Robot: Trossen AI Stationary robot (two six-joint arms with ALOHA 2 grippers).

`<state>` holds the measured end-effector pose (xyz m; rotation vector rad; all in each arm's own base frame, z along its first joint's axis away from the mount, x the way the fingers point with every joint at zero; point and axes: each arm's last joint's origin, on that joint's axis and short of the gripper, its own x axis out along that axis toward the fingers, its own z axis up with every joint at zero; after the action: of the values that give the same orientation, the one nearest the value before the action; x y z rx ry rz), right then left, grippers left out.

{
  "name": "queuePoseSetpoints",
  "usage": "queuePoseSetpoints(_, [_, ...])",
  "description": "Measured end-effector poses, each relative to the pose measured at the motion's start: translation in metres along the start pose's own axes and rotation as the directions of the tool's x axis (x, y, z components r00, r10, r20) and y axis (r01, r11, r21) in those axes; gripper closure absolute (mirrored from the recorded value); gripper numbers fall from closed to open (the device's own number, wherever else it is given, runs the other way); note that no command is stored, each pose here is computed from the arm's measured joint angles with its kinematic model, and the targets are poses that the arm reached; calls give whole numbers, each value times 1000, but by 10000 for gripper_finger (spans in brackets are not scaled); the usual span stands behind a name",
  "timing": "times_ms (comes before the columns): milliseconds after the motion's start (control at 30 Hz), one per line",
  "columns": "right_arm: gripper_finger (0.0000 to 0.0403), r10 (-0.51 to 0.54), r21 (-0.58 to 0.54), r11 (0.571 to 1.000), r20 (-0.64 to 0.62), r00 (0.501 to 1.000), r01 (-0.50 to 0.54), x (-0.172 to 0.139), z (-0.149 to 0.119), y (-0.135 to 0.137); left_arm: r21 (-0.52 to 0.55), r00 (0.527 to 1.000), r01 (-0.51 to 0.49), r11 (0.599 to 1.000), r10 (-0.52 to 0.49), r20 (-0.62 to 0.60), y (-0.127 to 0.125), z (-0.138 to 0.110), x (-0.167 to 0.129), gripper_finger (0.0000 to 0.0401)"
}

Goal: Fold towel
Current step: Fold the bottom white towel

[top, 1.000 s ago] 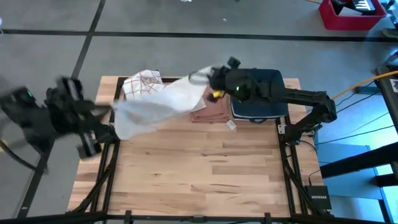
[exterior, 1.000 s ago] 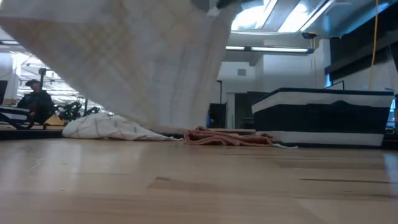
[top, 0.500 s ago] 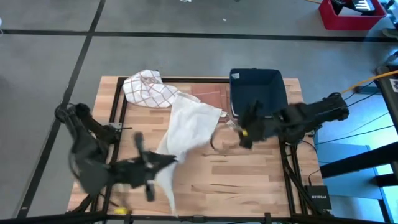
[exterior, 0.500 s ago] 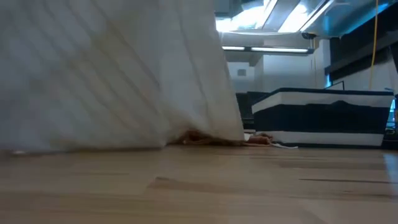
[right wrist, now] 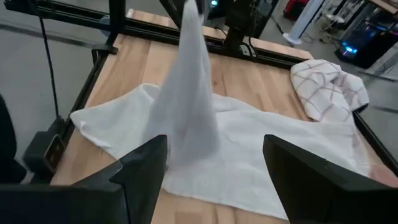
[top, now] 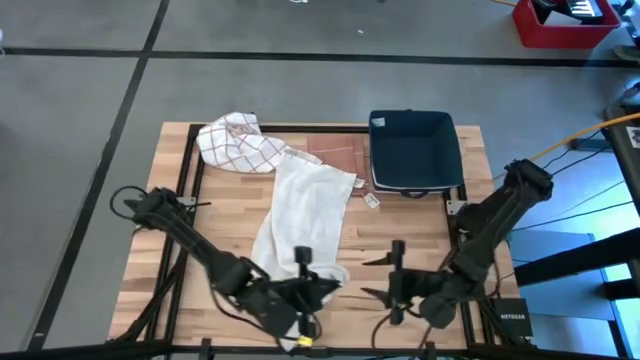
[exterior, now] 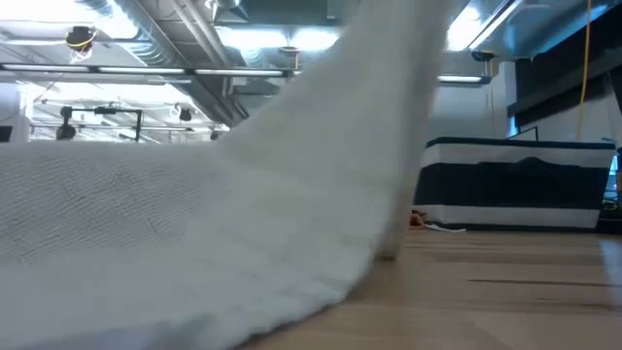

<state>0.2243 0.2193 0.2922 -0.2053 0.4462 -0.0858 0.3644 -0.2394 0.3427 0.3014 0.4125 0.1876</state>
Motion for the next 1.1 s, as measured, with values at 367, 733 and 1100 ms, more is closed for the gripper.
queuePoseSetpoints(367, [182, 81, -60, 995, -43, 996, -83, 44, -23, 20, -18, 995, 75, 997, -76, -69, -12, -22, 45, 396])
queuePoseSetpoints(733, [382, 14, -130, 991, -104, 994, -28, 45, -30, 13, -77, 984, 114, 991, -123, -127, -8, -27, 46, 353])
queuePoseSetpoints(1100, [385, -11, 21, 1000, -253, 967, 17, 22, -60, 23, -262, 785, 179, 948, -298, -543, -45, -77, 8, 257])
